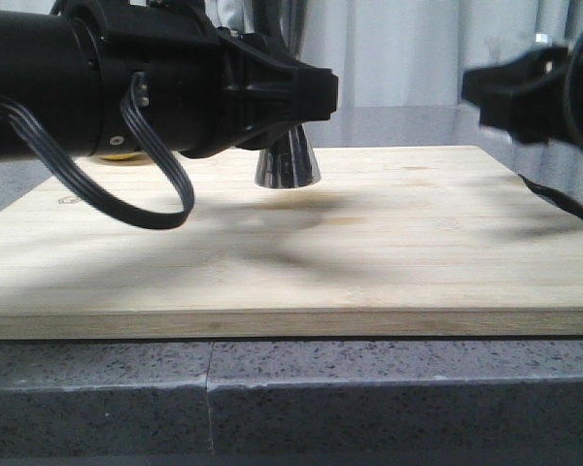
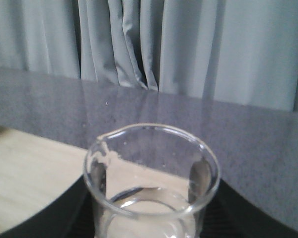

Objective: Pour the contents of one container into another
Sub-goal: 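Lift the glass beaker with the right gripper and carry it over the jigger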

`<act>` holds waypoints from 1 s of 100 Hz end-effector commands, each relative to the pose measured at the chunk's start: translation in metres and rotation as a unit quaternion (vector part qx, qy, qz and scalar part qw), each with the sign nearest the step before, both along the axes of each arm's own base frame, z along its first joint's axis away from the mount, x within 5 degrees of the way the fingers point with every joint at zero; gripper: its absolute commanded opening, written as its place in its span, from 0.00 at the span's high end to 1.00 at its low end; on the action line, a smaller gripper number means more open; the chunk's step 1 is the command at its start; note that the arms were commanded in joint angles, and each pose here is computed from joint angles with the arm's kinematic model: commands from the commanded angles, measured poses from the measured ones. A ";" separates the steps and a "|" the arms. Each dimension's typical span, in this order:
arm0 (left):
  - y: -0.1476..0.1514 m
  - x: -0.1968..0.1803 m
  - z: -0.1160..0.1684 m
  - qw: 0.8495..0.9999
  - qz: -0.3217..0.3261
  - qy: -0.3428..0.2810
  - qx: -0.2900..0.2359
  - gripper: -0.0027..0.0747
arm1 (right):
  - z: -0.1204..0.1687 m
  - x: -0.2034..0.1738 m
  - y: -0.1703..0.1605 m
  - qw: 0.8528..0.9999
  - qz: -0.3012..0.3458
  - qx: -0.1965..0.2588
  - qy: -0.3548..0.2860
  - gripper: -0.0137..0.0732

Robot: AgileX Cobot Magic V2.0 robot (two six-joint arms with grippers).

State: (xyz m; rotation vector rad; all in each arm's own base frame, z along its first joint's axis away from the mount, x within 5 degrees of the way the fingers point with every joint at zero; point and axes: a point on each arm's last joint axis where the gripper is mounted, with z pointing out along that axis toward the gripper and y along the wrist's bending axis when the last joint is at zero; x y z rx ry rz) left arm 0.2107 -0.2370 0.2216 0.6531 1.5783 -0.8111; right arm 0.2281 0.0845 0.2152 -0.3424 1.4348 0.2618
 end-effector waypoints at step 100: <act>-0.016 0.000 0.048 0.997 -0.053 -0.039 -0.050 0.99 | 0.148 0.016 0.037 0.977 0.074 -0.161 -0.115 0.57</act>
